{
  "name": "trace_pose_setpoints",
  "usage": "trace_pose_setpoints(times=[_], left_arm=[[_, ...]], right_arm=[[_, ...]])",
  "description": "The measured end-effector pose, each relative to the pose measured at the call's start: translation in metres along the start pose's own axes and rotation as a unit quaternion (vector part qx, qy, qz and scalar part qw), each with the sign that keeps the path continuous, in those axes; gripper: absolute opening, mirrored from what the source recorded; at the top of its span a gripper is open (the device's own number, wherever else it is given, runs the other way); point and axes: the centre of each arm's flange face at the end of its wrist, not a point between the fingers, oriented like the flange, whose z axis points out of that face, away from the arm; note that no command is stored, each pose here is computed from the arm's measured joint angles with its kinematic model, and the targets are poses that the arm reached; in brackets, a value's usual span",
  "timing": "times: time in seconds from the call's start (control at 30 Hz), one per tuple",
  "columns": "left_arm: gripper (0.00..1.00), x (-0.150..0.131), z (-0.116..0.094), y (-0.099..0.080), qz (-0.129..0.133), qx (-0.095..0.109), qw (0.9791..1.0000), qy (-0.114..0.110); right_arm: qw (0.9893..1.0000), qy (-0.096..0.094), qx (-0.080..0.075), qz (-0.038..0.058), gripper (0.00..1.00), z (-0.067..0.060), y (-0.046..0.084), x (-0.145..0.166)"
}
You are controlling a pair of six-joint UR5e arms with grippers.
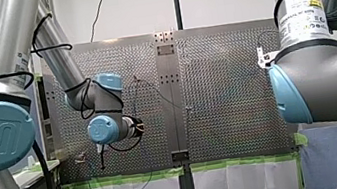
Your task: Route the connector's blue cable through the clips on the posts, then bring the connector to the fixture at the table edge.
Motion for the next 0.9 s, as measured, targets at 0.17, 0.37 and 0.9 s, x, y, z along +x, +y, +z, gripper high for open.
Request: trace_pose_setpoints(times=[0.17, 0.37, 0.9], left_arm=[[0.99, -0.0004, 0.0006, -0.0003, 0.0, 0.0, 1.0, 0.0], [0.99, -0.0009, 0.0014, -0.0008, 0.0, 0.0, 1.0, -0.001], [0.99, -0.001, 0.0018, -0.0008, 0.001, -0.001, 1.0, 0.002]], right_arm=[[1.0, 0.001, 0.0, 0.0006, 0.0, 0.002, 0.0011, 0.0024], [1.0, 0.002, 0.002, 0.0007, 0.0, 0.0054, -0.0002, 0.0078], [1.0, 0.002, 0.002, 0.0023, 0.0, 0.0082, 0.001, 0.0071]])
